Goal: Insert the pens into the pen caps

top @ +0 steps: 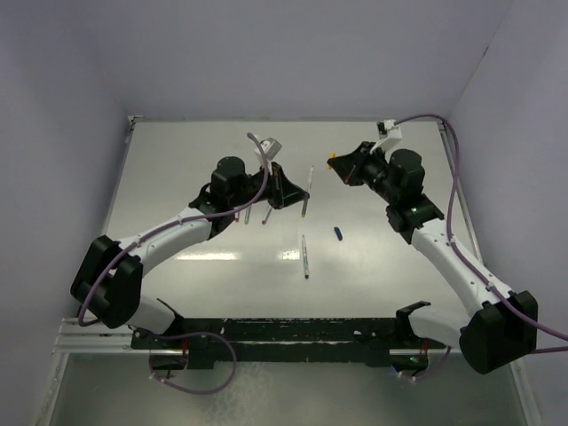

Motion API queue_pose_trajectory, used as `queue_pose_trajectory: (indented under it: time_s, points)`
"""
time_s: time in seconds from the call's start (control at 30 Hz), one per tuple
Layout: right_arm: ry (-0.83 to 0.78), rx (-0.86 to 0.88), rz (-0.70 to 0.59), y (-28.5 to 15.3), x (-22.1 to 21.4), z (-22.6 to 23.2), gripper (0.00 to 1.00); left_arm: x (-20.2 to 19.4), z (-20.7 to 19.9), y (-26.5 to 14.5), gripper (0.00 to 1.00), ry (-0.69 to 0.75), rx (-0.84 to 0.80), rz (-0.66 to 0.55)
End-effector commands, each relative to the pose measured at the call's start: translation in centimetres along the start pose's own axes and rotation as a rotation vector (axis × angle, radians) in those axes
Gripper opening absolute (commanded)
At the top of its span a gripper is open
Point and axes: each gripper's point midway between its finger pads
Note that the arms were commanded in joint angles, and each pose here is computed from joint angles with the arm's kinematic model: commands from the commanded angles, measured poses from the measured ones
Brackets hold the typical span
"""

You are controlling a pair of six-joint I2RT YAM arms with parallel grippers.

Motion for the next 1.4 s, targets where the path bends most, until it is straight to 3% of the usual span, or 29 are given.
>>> queue_pose_trajectory:
  time_s: [0.0, 0.5, 1.37]
  points:
    - [0.015, 0.23, -0.141, -0.8, 2.8, 4.4, 0.0, 3.4, -3.8, -0.3, 0.0, -0.012, -0.169, -0.126]
    - [0.052, 0.351, -0.265, -2.4, 5.5, 6.9, 0.0, 3.3, -4.1, -0.2, 0.0, -0.03, -0.193, -0.115]
    - [0.067, 0.384, -0.226, -1.5, 4.6, 7.1, 0.0, 3.0, -3.9, 0.0, 0.0, -0.023, -0.188, -0.095]
Point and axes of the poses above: each gripper's point midway between its finger pads, its own y axis out along the fingers, its own z axis along the line the jaws close on, x = y × z, and after that the axes turned 2 degrees about -y, right-handed
